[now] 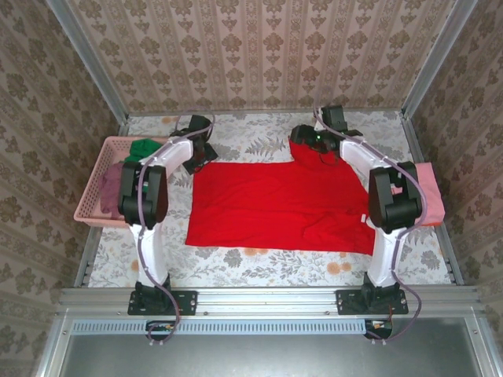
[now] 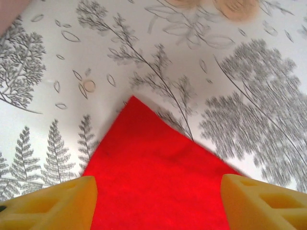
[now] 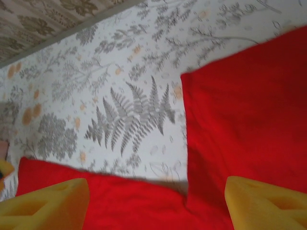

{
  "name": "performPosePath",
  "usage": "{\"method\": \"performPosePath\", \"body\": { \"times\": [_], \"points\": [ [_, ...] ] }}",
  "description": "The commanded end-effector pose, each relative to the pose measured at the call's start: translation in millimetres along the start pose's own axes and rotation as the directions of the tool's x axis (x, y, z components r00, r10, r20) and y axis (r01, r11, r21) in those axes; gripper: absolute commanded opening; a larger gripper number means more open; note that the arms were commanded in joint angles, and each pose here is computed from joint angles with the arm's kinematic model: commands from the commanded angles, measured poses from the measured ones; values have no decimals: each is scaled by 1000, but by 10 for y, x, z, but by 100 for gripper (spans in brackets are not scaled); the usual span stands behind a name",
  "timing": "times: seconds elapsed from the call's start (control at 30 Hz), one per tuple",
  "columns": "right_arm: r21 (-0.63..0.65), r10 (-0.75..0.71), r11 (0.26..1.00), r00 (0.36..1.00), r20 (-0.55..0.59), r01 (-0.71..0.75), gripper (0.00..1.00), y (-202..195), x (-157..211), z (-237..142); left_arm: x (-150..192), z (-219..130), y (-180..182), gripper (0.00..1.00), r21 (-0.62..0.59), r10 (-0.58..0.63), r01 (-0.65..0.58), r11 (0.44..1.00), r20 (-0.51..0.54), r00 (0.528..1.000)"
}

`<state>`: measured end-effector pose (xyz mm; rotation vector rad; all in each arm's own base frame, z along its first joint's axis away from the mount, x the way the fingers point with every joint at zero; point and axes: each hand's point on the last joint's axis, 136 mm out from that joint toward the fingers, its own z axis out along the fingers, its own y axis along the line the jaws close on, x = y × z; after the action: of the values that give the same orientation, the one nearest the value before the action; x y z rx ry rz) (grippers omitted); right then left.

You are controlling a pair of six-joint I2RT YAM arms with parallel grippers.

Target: Fold and stack the t-shirts

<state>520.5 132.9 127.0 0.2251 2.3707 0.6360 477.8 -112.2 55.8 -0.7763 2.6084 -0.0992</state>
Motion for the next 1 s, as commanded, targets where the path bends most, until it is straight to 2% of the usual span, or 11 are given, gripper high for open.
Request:
{"method": "performPosePath", "body": {
  "times": [0.0,0.1,0.2,0.63,0.83,0.93,0.97],
  "points": [
    [38,-32,999,999,30,31,76,-166,94,-94,-98,54,245,61,-114,-39,39,993,1,999],
    [54,-38,998,999,15,37,76,-247,208,-159,-180,146,215,54,-115,-37,36,993,-4,999],
    [55,-40,998,999,-8,41,76,-276,309,-171,-230,234,155,51,-121,-24,22,992,-17,1000],
    [83,-17,996,1000,-16,19,77,-401,356,-171,-63,489,96,37,-144,-54,37,989,-116,992],
    [131,18,991,1000,19,-20,77,-562,213,-272,-12,482,142,16,-164,-69,48,985,-126,990],
    [153,28,988,999,36,-34,77,-655,145,-350,-8,444,131,1,-156,-61,42,987,-119,991],
    [157,28,987,999,39,-34,77,-674,130,-372,-12,436,122,0,-151,-58,40,988,-115,992]
  ]
}}
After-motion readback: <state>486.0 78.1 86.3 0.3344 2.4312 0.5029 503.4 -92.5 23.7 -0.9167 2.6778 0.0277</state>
